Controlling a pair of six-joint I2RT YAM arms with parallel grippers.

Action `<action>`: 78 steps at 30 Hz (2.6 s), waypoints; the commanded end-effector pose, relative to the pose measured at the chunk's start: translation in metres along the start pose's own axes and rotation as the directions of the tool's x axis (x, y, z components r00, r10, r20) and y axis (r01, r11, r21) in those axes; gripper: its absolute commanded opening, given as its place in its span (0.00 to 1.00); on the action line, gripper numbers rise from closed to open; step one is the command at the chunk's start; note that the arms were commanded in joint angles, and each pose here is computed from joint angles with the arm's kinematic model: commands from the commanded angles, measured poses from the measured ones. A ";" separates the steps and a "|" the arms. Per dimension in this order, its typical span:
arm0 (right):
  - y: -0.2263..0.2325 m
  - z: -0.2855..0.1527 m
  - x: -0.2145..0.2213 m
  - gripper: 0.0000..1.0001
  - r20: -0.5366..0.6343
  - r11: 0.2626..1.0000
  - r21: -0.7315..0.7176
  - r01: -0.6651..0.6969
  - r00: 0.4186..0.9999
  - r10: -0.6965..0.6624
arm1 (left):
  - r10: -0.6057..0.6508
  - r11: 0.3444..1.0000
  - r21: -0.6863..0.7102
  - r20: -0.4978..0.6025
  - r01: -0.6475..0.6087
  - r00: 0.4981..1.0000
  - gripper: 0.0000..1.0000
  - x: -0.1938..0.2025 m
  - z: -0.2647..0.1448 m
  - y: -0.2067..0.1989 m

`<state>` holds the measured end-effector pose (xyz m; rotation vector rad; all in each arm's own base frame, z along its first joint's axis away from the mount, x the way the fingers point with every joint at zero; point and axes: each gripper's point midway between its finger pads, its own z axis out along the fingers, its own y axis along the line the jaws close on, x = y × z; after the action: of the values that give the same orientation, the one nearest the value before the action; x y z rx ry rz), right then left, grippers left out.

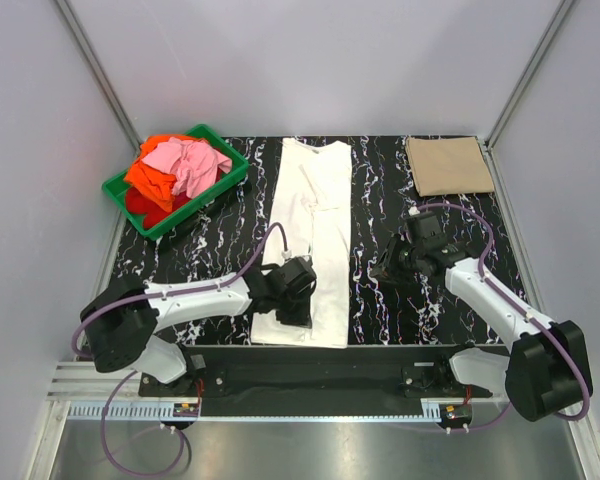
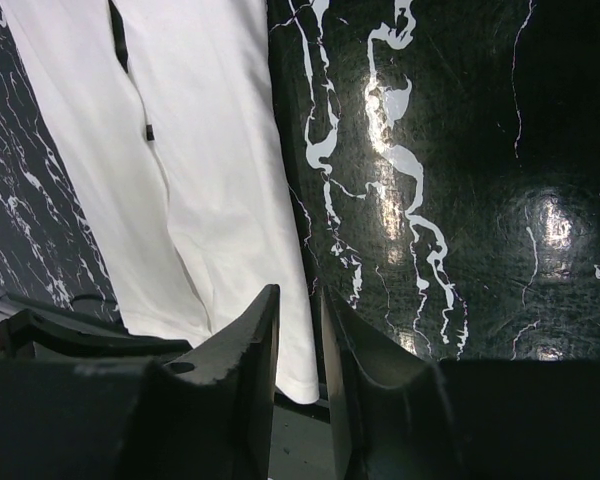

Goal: Fold and stack the t-shirts
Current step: Fold the tshirt

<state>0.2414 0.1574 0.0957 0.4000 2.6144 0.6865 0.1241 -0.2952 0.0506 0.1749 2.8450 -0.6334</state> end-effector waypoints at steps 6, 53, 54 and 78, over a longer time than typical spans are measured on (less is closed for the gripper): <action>0.009 -0.007 -0.005 0.31 0.040 0.999 -0.037 0.020 0.999 -0.018 | -0.005 1.000 -0.008 0.000 0.005 1.000 0.22 0.001 0.012 -0.003; 0.011 -0.009 -0.008 0.32 0.062 0.999 -0.045 0.026 0.998 -0.024 | 0.036 0.998 -0.046 0.003 -0.036 0.999 0.00 -0.005 -0.014 -0.011; 0.011 -0.008 -0.008 0.32 0.060 0.999 -0.048 0.024 0.998 -0.021 | 0.030 0.998 -0.050 0.006 -0.029 1.000 0.00 -0.004 -0.015 -0.009; 0.014 0.006 0.002 0.31 0.011 0.997 -0.074 -0.021 1.000 0.022 | 0.018 0.995 -0.101 -0.057 -0.024 0.998 0.14 0.026 0.012 0.014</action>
<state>0.2471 0.1654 0.0976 0.4081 2.5756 0.7495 0.1042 -0.2853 0.0308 0.1957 2.9239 -0.4854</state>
